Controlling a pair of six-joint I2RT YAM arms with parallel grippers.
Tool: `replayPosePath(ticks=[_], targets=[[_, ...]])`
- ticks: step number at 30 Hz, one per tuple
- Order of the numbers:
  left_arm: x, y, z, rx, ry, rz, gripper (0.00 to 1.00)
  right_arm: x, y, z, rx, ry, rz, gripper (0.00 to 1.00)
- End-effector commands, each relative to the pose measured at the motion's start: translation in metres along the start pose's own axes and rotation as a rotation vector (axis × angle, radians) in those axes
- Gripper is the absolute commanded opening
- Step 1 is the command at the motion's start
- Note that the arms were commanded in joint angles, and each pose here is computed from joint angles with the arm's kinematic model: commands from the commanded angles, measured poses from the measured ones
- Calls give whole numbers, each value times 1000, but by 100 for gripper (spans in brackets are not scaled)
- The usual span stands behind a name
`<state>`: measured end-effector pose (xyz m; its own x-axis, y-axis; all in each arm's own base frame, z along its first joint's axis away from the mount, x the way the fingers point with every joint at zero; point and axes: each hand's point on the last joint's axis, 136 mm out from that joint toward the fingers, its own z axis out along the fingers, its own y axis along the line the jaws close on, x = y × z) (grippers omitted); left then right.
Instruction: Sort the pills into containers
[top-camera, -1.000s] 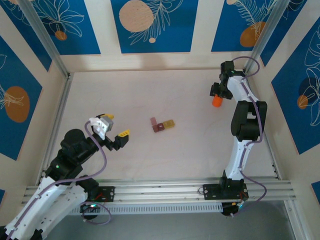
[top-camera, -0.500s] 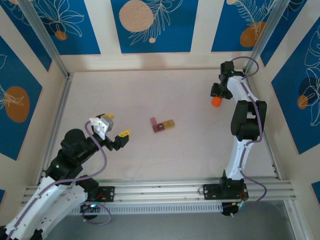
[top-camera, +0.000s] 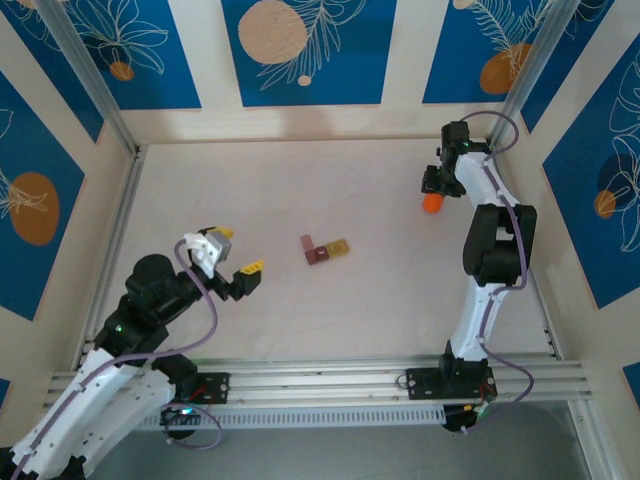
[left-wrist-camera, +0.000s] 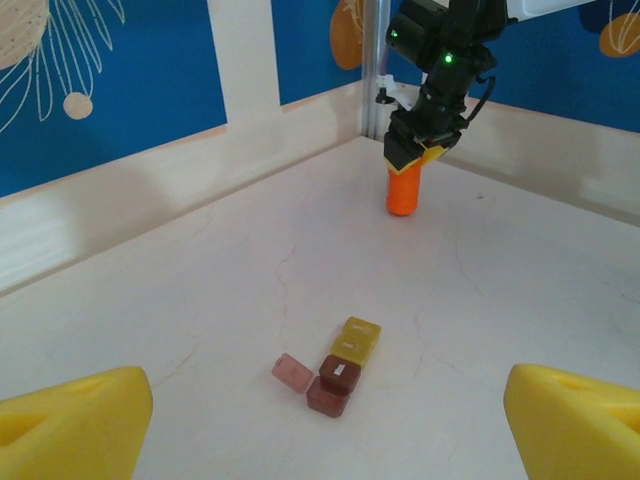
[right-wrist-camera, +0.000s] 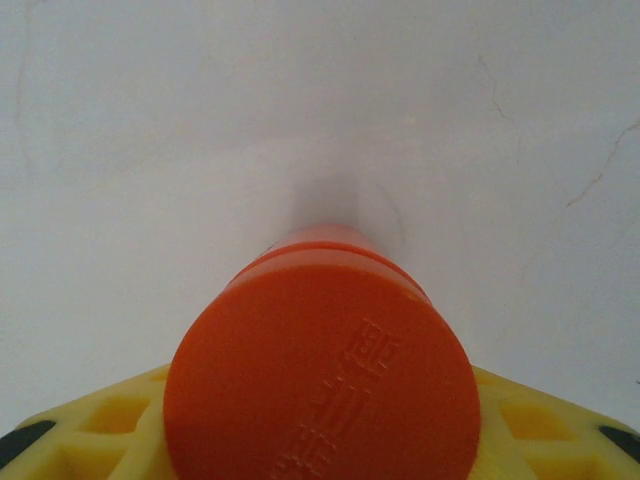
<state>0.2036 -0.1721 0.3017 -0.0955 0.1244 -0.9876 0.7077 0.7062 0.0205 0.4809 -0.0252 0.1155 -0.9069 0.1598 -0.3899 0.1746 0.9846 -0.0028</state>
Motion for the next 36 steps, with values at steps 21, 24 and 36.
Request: replayPosePath(ticks=[21,24,36], targets=[[-41,-49,111,279,-207,78,93,86,141,-225,-375,-205,-405,39],[-31,-54,130,311,-220,206,95,105,157,-247,-479,-213,-469,39],[-26,-67,171,410,-228,298,99,136,197,-296,-689,-242,-618,40]])
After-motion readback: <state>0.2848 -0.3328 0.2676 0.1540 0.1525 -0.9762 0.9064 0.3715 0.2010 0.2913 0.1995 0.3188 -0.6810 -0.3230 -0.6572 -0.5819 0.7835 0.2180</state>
